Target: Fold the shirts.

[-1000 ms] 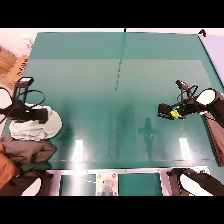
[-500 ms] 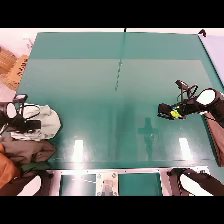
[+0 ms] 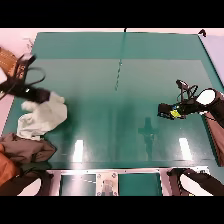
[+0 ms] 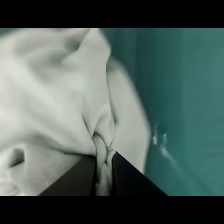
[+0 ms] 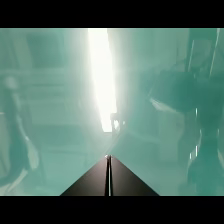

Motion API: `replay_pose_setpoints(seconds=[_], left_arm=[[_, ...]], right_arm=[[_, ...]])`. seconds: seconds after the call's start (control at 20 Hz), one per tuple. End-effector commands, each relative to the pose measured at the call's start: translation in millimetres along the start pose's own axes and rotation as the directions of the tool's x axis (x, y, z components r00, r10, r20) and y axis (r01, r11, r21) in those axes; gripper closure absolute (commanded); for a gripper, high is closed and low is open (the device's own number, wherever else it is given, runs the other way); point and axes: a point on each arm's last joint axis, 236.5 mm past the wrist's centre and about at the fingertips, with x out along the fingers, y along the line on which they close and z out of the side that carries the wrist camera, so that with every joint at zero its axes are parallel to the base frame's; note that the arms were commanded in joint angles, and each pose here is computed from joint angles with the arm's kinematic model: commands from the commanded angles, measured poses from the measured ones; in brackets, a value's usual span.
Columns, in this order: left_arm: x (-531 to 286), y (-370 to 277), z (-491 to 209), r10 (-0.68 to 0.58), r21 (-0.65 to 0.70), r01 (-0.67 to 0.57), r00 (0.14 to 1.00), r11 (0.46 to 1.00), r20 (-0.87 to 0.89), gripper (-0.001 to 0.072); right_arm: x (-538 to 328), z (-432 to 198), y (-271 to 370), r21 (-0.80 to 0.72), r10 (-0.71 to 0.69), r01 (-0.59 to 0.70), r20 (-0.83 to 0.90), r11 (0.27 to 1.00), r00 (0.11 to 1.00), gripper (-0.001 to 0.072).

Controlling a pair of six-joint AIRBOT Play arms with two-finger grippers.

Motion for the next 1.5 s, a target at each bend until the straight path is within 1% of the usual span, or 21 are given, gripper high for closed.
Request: replay_pose_setpoints(seconds=[0.0, 0.1, 0.2, 0.25, 0.3, 0.35, 0.4, 0.45, 0.55, 0.7, 0.85, 0.9, 1.0, 1.2, 1.3, 1.4, 1.45], left_arm=[[-43, -120, 51, -0.215, 0.253, 0.168, 0.962, 0.953, 0.170, 0.0682], [-37, -175, 55, -0.322, 0.329, 0.251, 0.929, 0.910, 0.182, 0.0682], [-9, -220, 45, -0.396, 0.362, 0.335, 0.912, 0.870, 0.108, 0.0680], [8, -240, 39, -0.430, 0.354, 0.383, 0.901, 0.853, 0.064, 0.0653], [26, -259, 32, -0.469, 0.334, 0.437, 0.883, 0.835, 0.015, 0.0236], [41, -269, 24, -0.487, 0.309, 0.472, 0.873, 0.826, -0.032, -0.0002], [53, -268, 17, -0.485, 0.299, 0.484, 0.871, 0.823, -0.076, -0.0009], [59, -257, 13, -0.464, 0.286, 0.474, 0.879, 0.833, -0.106, -0.0008], [61, -214, 11, -0.403, 0.246, 0.428, 0.903, 0.870, -0.147, -0.0008], [62, -129, 15, -0.304, 0.116, 0.326, 0.937, 0.938, -0.174, -0.0009], [80, -58, -4, -0.257, -0.077, 0.246, 0.944, 0.966, -0.206, -0.0009], [89, -41, -15, -0.249, -0.132, 0.224, 0.944, 0.966, -0.217, -0.0009], [114, -18, -37, -0.234, -0.223, 0.184, 0.947, 0.957, -0.221, -0.0009], [157, -20, -80, -0.256, -0.311, 0.176, 0.936, 0.934, -0.241, -0.0008], [170, -39, -89, -0.342, -0.386, 0.234, 0.909, 0.892, -0.238, -0.0009], [178, -58, -87, -0.432, -0.420, 0.316, 0.876, 0.851, -0.216, -0.0006], [183, -61, -85, -0.448, -0.436, 0.327, 0.870, 0.838, -0.207, 0.0072]], right_arm=[[0, 8, 3, 0.003, 0.011, -0.011, 0.036, 1.000, 0.999, 0.0700], [0, 7, 12, 0.023, 0.049, -0.050, 0.029, 0.998, 0.998, 0.0700], [-1, 5, 19, 0.040, 0.081, -0.082, 0.021, 0.996, 0.996, 0.0699], [-1, 5, 22, 0.047, 0.092, -0.093, 0.022, 0.995, 0.995, 0.0651], [-2, 6, 23, 0.046, 0.095, -0.096, 0.025, 0.994, 0.995, 0.0522], [-4, 8, 24, 0.045, 0.096, -0.097, 0.028, 0.994, 0.995, 0.0417], [-8, 11, 24, 0.045, 0.097, -0.099, 0.033, 0.994, 0.995, 0.0366], [-13, 13, 23, 0.049, 0.098, -0.099, 0.033, 0.994, 0.995, 0.0308], [-21, 22, 18, 0.065, 0.097, -0.101, 0.055, 0.993, 0.994, 0.0213], [-22, 27, 12, 0.083, 0.093, -0.099, 0.063, 0.992, 0.994, 0.0210], [-6, 30, 13, 0.088, 0.109, -0.112, 0.041, 0.990, 0.993, 0.0210], [2, 33, 13, 0.100, 0.118, -0.121, 0.034, 0.988, 0.992, 0.0210], [21, 38, 23, 0.101, 0.184, -0.184, 0.013, 0.978, 0.983, 0.0210], [61, 47, 50, 0.122, 0.331, -0.325, -0.037, 0.938, 0.943, 0.0211], [79, 51, 66, 0.115, 0.373, -0.363, -0.075, 0.925, 0.925, 0.0212], [98, 53, 82, 0.087, 0.378, -0.369, -0.119, 0.925, 0.918, 0.0225], [105, 54, 90, 0.067, 0.378, -0.372, -0.136, 0.926, 0.916, 0.0225]])
